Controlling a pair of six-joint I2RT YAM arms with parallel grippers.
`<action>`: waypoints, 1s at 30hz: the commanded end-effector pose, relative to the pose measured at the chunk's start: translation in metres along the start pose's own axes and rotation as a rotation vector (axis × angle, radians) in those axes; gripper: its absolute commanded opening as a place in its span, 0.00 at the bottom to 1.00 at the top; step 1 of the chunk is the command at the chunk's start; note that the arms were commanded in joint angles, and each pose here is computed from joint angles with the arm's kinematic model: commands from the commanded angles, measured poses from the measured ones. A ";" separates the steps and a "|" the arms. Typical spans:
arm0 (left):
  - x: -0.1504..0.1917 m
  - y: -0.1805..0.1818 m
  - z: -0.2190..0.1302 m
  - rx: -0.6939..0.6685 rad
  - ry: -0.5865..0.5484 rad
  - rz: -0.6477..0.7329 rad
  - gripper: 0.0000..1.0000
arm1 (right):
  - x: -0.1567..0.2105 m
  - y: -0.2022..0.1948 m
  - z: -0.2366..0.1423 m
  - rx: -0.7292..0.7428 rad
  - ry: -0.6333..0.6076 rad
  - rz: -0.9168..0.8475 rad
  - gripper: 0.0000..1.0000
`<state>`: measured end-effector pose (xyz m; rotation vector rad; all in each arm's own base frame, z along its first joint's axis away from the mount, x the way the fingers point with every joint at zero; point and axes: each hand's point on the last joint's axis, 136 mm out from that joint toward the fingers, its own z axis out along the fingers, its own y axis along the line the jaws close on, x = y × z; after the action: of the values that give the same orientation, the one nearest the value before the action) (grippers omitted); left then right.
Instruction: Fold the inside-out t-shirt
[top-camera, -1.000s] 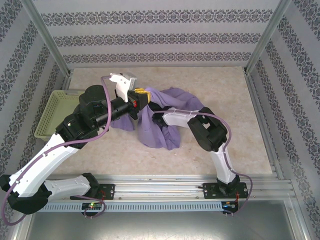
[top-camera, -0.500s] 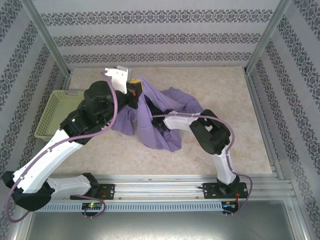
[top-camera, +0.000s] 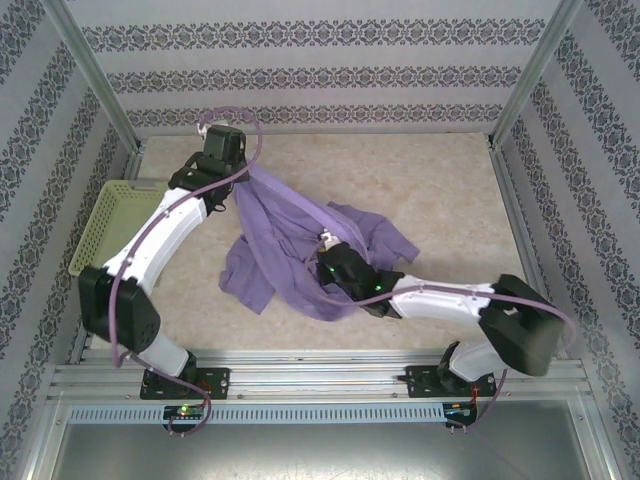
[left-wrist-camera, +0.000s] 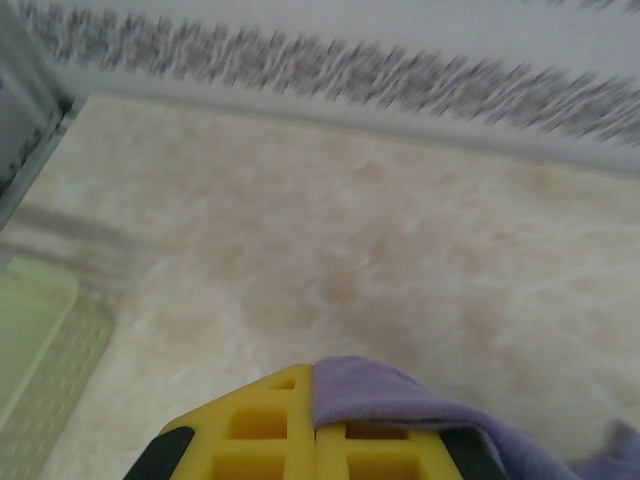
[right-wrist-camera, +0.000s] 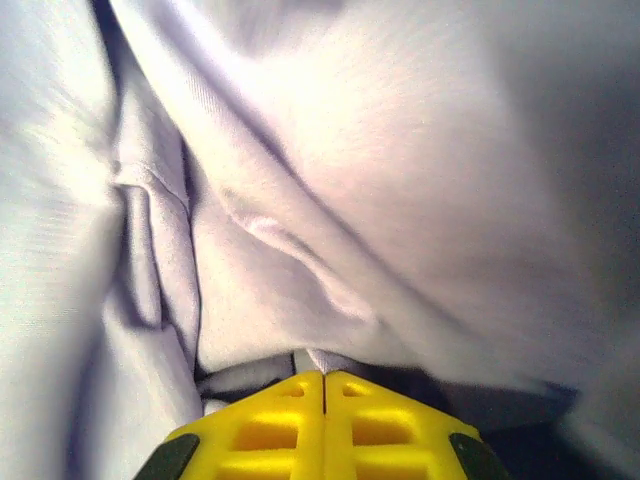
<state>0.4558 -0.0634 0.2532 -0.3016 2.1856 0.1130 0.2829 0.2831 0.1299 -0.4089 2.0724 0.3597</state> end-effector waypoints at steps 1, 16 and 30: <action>0.032 0.012 0.028 -0.086 0.117 0.014 0.00 | -0.029 -0.002 -0.027 -0.053 -0.134 0.032 0.00; 0.127 -0.100 -0.067 0.471 0.160 0.136 0.58 | -0.029 0.006 -0.060 -0.295 -0.218 0.100 0.00; 0.235 -0.190 -0.125 0.891 0.169 0.392 0.71 | -0.018 0.001 -0.073 -0.329 -0.214 0.160 0.00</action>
<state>0.2671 -0.2895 0.1221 0.5987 2.3254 -0.6133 0.2394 0.2558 0.1732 -0.3991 1.8757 0.7554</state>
